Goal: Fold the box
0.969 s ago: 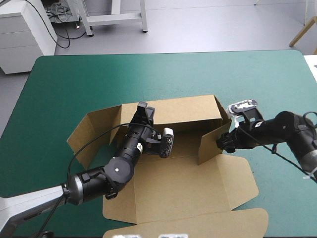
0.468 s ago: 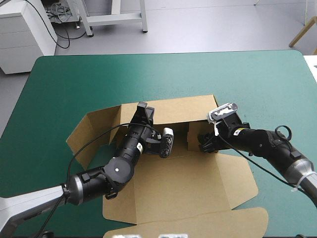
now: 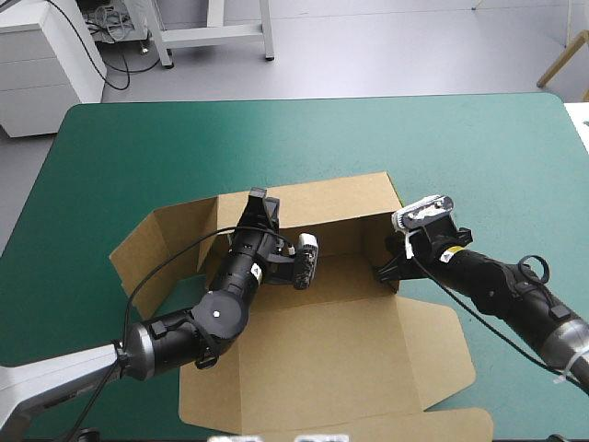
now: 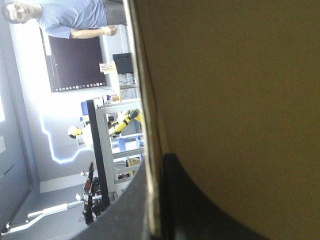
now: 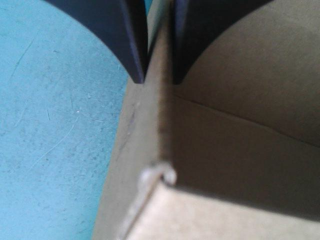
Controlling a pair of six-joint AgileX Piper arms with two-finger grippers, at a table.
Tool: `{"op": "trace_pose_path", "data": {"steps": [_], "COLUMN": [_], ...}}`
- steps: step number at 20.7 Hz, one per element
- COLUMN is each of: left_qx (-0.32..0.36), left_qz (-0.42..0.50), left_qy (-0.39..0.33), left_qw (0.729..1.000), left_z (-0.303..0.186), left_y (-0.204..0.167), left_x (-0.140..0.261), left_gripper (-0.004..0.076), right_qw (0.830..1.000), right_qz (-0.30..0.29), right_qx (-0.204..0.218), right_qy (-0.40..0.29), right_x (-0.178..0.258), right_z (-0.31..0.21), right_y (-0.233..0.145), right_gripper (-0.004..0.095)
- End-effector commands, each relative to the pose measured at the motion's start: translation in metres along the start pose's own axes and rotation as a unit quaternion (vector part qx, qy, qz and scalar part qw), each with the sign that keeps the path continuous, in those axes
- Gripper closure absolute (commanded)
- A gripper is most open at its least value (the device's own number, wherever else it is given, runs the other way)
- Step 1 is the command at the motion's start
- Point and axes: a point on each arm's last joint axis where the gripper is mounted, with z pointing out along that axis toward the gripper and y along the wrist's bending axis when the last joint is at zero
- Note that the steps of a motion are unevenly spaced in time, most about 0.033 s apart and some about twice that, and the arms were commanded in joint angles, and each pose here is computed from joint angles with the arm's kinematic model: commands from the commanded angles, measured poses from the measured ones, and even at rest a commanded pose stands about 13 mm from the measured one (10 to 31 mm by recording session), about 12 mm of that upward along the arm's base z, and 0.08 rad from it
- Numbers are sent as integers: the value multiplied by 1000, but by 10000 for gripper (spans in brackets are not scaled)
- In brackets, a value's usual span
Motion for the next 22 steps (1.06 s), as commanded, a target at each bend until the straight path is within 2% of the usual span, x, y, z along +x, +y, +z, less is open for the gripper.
{"op": "trace_pose_path", "data": {"steps": [1, 6, 8, 9, 10, 11, 12, 14, 17, 19, 22], "left_qx": [-46, -46, -49, -51, -52, -52, -54, -56, -74, -93, -109], "left_qz": [29, 22, 10, 4, 4, 4, -5, -9, -1, 3, 7], "left_qy": [-16, -16, -10, -7, -5, -5, -5, -4, -1, 0, -8], "left_qw": [998, 999, 999, 999, 999, 999, 999, 998, 997, 996, 994], "left_z": [-6, -6, -6, -6, -6, -6, -6, -7, -17, -29, -42], "left_y": [16, 16, 17, 17, 18, 18, 18, 19, 19, 19, 18], "left_x": [-2, -2, -1, 0, 0, 0, 0, -1, -11, -22, -34], "left_gripper": [734, 732, 676, 556, 493, 323, 190, 91, 92, 92, 92], "right_qw": [997, 998, 998, 998, 998, 998, 998, 997, 996, 992, 990], "right_qz": [-3, -2, 1, 2, 2, 6, 10, 21, 42, 87, 102], "right_qx": [15, 14, 12, 11, 11, 11, 11, 10, 15, 17, 20], "right_qy": [-69, -67, -66, -65, -65, -66, -67, -70, -83, -95, -96], "right_x": [-20, -19, -19, -19, -19, -19, -19, -20, -22, -27, -42], "right_z": [-15, -15, -15, -15, -15, -15, -15, -15, -16, -17, -18], "right_y": [0, 0, 0, 0, 0, 0, 0, 0, -1, -4, -11], "right_gripper": [922, 926, 926, 926, 926, 926, 926, 926, 925, 925, 925]}}
